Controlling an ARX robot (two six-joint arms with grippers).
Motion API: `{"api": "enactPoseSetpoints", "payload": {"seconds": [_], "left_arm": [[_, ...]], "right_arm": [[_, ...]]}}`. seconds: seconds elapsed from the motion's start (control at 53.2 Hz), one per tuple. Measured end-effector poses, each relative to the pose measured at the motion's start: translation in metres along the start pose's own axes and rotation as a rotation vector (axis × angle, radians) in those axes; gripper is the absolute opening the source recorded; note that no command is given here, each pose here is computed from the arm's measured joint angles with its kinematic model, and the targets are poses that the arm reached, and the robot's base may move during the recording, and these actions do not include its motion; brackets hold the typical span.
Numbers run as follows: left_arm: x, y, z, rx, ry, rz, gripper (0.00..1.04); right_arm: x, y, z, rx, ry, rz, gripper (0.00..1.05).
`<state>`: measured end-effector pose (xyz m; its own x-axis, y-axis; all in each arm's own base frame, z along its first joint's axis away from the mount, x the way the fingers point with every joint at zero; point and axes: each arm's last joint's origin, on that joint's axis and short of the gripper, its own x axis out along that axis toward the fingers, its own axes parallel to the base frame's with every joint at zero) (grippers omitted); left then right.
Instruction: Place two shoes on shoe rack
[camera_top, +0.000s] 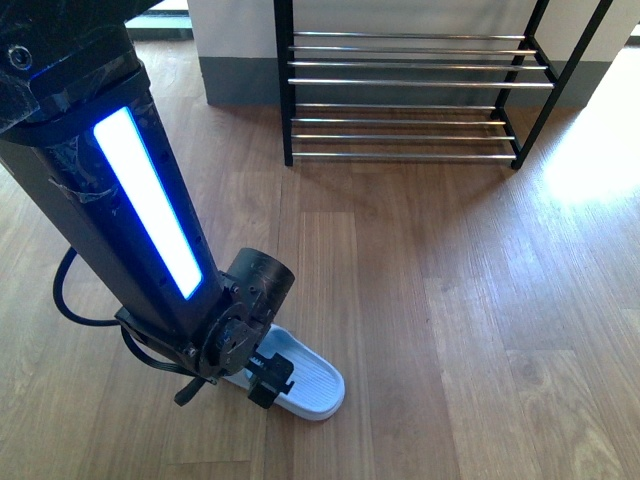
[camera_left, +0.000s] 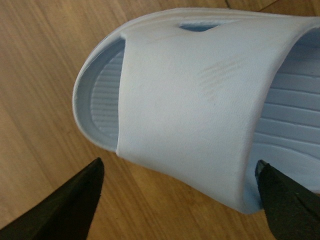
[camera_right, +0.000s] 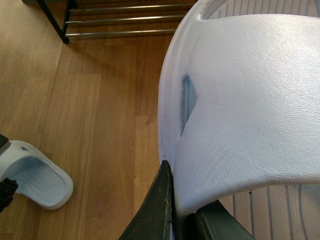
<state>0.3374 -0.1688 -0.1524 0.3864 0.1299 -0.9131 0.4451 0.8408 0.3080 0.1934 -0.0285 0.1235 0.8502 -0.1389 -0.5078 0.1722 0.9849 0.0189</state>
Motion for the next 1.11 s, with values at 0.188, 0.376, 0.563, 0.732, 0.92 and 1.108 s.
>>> {"api": "enactPoseSetpoints", "payload": {"seconds": [0.188, 0.376, 0.563, 0.732, 0.92, 1.108], "left_arm": [[-0.005, -0.014, -0.005, 0.092, 0.023, 0.027, 0.52], [-0.005, -0.014, -0.006, 0.125, 0.037, 0.052, 0.21], [-0.005, -0.013, -0.005, 0.137, 0.041, 0.073, 0.02], [-0.005, -0.012, -0.004, 0.17, 0.043, 0.091, 0.02], [-0.01, -0.011, 0.001, 0.273, -0.003, 0.142, 0.02], [-0.024, -0.012, 0.009, 0.328, -0.067, 0.17, 0.02]], "right_arm": [[0.0, 0.0, 0.0, 0.0, 0.0, 0.0, 0.01], [0.0, 0.0, 0.0, 0.0, 0.0, 0.0, 0.01], [0.0, 0.0, 0.0, 0.0, 0.0, 0.0, 0.01], [0.0, 0.0, 0.0, 0.0, 0.0, 0.0, 0.01], [0.0, 0.0, 0.0, 0.0, 0.0, 0.0, 0.01], [0.0, 0.0, 0.0, 0.0, 0.0, 0.0, 0.01]]}}
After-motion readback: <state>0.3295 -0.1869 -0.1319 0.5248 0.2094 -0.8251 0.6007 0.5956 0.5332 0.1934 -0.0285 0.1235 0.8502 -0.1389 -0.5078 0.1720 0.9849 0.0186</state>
